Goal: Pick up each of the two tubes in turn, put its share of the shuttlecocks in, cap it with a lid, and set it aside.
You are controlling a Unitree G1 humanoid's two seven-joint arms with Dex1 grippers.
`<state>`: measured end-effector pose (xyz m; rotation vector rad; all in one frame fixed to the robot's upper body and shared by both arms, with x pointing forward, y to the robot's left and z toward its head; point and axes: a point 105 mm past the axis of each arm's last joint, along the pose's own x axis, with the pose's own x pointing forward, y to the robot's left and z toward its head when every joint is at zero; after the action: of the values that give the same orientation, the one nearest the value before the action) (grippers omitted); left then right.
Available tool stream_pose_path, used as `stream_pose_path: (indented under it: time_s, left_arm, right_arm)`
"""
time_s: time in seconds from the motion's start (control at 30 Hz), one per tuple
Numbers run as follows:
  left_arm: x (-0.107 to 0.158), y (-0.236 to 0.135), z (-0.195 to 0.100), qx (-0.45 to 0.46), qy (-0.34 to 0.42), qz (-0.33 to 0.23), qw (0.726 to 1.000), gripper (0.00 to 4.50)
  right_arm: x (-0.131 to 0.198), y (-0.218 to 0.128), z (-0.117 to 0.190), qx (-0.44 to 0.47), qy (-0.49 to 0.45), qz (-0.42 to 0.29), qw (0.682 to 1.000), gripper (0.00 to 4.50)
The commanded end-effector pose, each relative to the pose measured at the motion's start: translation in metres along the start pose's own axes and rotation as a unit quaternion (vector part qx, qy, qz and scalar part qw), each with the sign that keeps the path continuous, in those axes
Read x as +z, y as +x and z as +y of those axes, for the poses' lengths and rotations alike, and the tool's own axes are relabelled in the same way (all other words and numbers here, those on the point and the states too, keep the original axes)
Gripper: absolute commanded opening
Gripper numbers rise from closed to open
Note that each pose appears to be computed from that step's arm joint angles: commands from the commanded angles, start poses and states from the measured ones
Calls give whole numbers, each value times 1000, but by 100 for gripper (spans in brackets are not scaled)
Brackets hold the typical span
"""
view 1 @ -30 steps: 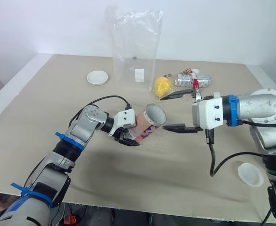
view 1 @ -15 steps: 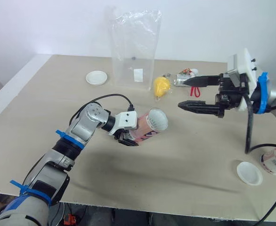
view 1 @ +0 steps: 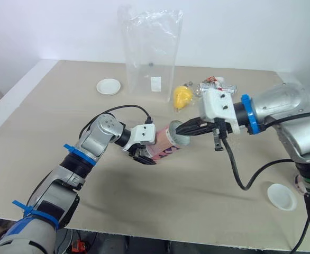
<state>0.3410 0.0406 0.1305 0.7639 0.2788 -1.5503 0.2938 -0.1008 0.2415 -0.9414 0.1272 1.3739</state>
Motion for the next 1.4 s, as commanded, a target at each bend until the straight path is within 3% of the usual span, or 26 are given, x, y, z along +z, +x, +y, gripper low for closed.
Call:
stream_pose_path:
  time_s: [0.03, 0.37, 0.7, 1.4]
  left_arm:
    - [1, 4, -4, -20, 1, 4, 1000, 337]
    - [7, 10, -6, -23, 1, -6, 1000, 337]
    - [5, 11, -6, -15, -7, -11, 1000, 337]
    - [-17, 9, -7, 1, -43, -18, 999, 337]
  right_arm:
    - [-1, 5, -7, 8, -38, 26, 999, 9]
    - [-17, 53, -9, 107, -96, 92, 985, 9]
    - [-11, 77, -6, 156, -123, 91, 976, 9]
    - [21, 20, -24, 111, -52, 2, 992, 9]
